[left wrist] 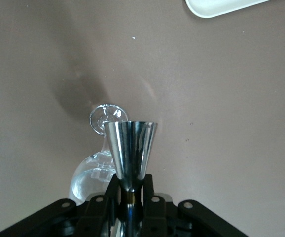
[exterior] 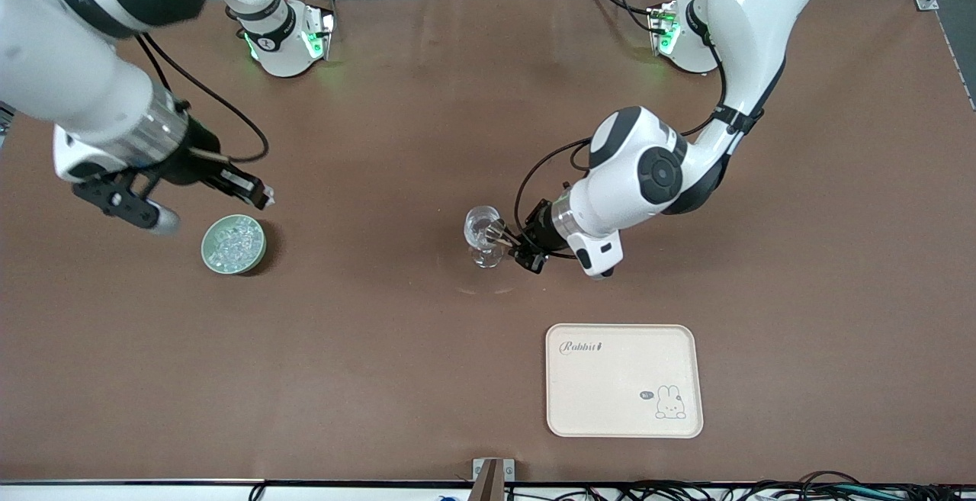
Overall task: Pour wine and add ice with both arms
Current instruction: 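Tilt the jigger over the wine glass rim with the left gripper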
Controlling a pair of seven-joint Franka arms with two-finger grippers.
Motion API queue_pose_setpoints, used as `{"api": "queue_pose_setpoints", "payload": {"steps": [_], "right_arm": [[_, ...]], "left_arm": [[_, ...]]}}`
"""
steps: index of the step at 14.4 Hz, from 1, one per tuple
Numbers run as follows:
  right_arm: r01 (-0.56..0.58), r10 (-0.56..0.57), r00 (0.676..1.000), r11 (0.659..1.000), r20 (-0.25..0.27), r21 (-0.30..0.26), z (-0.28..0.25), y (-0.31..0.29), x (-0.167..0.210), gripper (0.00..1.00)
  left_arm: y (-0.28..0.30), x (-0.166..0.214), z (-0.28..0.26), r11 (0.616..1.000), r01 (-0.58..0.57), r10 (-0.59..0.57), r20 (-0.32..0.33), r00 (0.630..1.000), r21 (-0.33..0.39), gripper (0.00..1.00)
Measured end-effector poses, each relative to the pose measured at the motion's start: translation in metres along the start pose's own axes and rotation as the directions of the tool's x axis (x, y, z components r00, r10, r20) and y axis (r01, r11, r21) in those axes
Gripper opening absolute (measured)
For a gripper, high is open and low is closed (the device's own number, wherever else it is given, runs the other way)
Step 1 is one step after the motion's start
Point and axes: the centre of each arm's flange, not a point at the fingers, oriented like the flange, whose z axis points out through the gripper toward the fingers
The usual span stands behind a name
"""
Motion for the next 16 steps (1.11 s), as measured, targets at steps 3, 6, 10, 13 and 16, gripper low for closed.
{"api": "queue_pose_setpoints", "payload": {"steps": [3, 6, 10, 13, 16], "right_arm": [[-0.027, 0.027, 0.999, 1.000, -0.017, 0.008, -0.039, 0.028, -0.008, 0.22], [-0.029, 0.029, 0.999, 1.000, -0.022, 0.002, -0.048, 0.035, -0.013, 0.22], [-0.021, 0.021, 1.000, 1.000, -0.017, -0.009, -0.043, 0.035, -0.012, 0.22], [-0.021, 0.021, 1.000, 1.000, -0.018, -0.008, -0.042, 0.035, -0.012, 0.22], [-0.020, 0.020, 1.000, 1.000, -0.020, -0.007, -0.043, 0.035, -0.011, 0.22]], "left_arm": [[-0.007, -0.015, 0.012, 0.999, -0.037, 0.037, -0.072, 0.997, -0.003, 0.22], [-0.010, -0.021, 0.016, 0.998, -0.065, 0.062, -0.122, 0.991, -0.013, 0.22], [-0.009, -0.026, 0.014, 0.996, -0.079, 0.074, -0.156, 0.985, -0.030, 0.22], [-0.011, -0.035, 0.012, 0.993, -0.107, 0.096, -0.197, 0.976, -0.049, 0.22], [-0.012, -0.042, 0.011, 0.990, -0.127, 0.110, -0.222, 0.969, -0.063, 0.22]]}}
